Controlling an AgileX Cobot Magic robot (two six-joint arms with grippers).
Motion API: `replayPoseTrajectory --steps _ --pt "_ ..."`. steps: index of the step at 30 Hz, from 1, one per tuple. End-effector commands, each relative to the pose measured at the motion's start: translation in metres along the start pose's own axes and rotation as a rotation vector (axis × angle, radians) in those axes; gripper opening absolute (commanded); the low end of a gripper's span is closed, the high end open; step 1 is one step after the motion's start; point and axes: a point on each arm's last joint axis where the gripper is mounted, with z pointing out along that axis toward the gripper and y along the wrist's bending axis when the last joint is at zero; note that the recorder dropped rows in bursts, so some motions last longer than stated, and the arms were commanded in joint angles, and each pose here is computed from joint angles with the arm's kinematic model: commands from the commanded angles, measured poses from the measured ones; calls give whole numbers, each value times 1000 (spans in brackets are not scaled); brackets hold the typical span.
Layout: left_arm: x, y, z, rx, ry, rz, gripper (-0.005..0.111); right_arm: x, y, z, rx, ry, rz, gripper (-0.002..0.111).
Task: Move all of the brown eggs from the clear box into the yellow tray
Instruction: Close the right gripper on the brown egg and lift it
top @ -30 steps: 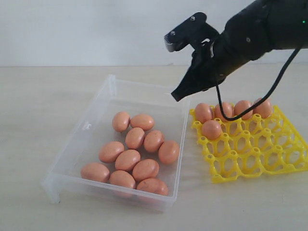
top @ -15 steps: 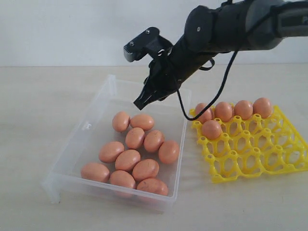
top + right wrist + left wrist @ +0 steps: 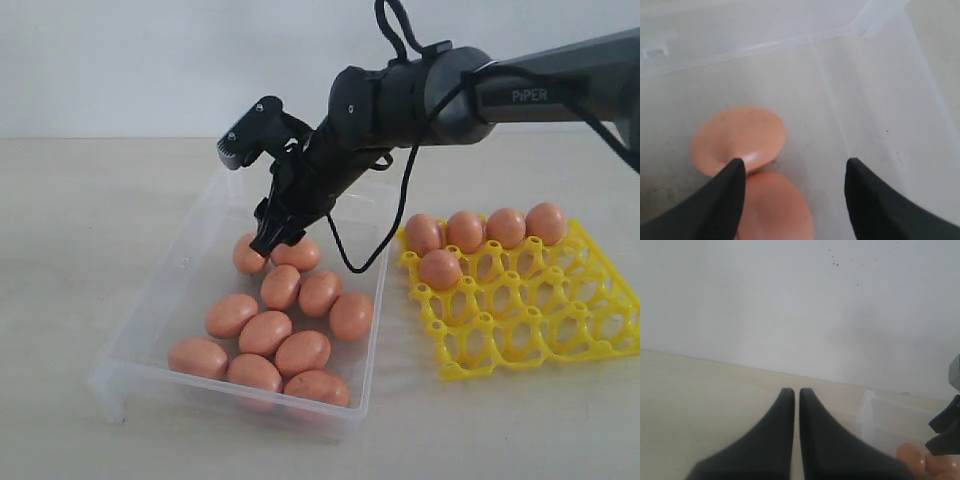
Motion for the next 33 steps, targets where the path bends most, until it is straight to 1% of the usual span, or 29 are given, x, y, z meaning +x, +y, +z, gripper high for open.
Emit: replayPoseTrajectory --steps 1,9,17,18,20,21,22,24,28,31,33 --pt "-1 0 0 4 -1 -2 4 3 1 8 -7 13 -46 54" --pt "-1 0 0 4 -1 -2 4 14 4 21 -35 62 -95 54" --pt "-1 0 0 4 -1 -2 4 21 6 31 -48 85 -90 53" --pt "-1 0 0 4 -1 -2 4 21 6 31 -48 85 -90 50" --pt "-1 0 0 4 -1 -2 4 21 6 31 -48 85 -86 32" --pt "-1 0 0 4 -1 -2 4 21 6 31 -47 84 -93 19" --pt "-1 0 0 4 -1 -2 4 21 5 31 -43 82 -98 2" --pt "-1 0 0 4 -1 -2 4 20 4 31 -29 69 -98 0" --pt "-1 0 0 4 -1 -2 4 10 -1 24 25 6 -52 0" --pt "-1 0 0 4 -1 -2 4 -1 -6 10 66 -53 -15 0" --pt "-1 0 0 4 -1 -2 4 -11 -9 -6 91 -102 36 0"
